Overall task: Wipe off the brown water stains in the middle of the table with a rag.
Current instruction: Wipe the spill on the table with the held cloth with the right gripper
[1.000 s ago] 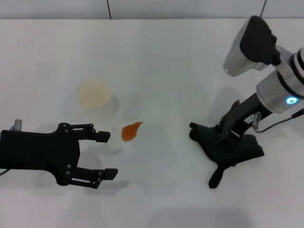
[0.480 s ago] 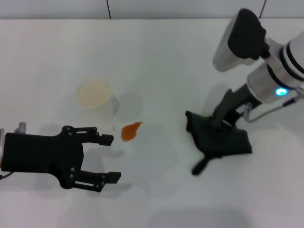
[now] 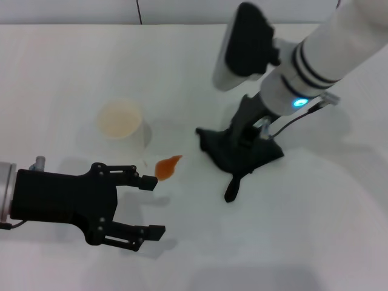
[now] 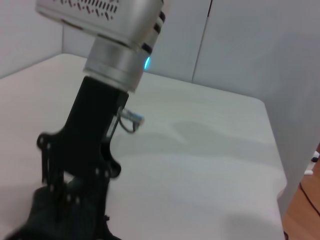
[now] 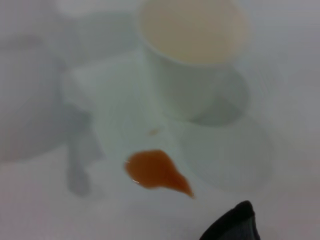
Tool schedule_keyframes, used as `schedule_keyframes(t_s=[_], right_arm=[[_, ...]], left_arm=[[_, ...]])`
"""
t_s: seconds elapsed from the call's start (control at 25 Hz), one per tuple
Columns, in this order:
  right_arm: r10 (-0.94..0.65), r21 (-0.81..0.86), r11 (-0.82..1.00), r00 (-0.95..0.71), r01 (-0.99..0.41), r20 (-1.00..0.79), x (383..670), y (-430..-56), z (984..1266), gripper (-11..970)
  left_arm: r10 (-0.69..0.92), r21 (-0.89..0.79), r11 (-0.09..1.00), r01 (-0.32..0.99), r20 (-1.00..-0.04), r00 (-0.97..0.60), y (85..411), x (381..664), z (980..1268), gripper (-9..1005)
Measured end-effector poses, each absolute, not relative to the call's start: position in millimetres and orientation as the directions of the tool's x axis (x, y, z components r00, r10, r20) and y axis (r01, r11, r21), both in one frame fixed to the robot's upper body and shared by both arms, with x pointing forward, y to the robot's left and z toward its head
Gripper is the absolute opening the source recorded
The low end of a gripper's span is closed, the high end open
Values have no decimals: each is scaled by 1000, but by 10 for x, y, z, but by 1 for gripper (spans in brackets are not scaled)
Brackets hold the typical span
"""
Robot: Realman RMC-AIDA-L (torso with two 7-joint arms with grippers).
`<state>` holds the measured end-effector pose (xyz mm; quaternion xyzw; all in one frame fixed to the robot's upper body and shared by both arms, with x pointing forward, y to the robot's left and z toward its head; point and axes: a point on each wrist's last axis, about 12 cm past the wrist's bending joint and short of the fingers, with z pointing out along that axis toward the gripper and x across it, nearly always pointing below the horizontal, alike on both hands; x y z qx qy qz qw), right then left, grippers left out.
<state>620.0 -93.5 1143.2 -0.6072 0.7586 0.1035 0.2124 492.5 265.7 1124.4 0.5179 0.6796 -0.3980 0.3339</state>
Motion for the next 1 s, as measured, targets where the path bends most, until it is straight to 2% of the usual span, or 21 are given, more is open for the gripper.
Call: schedule_keyframes(t_s=[0.6,0.8,1.0], right_arm=[[-878,-101,-7,54,-995,-475,5751,-316,11310,73],[-858,-163,33,55,-986,-511,5846,-288,11305,73],[-875,-228,86,36,-970,-483,6045,-416,11310,72]], left_arm=[[441,-200,144,969,-864,-244,2631,4936,11245,862],[450,-201,145,969,-859,-246,2635,4935,11237,862],[454,-202,145,969,-856,-247,2639,4932,11233,862]])
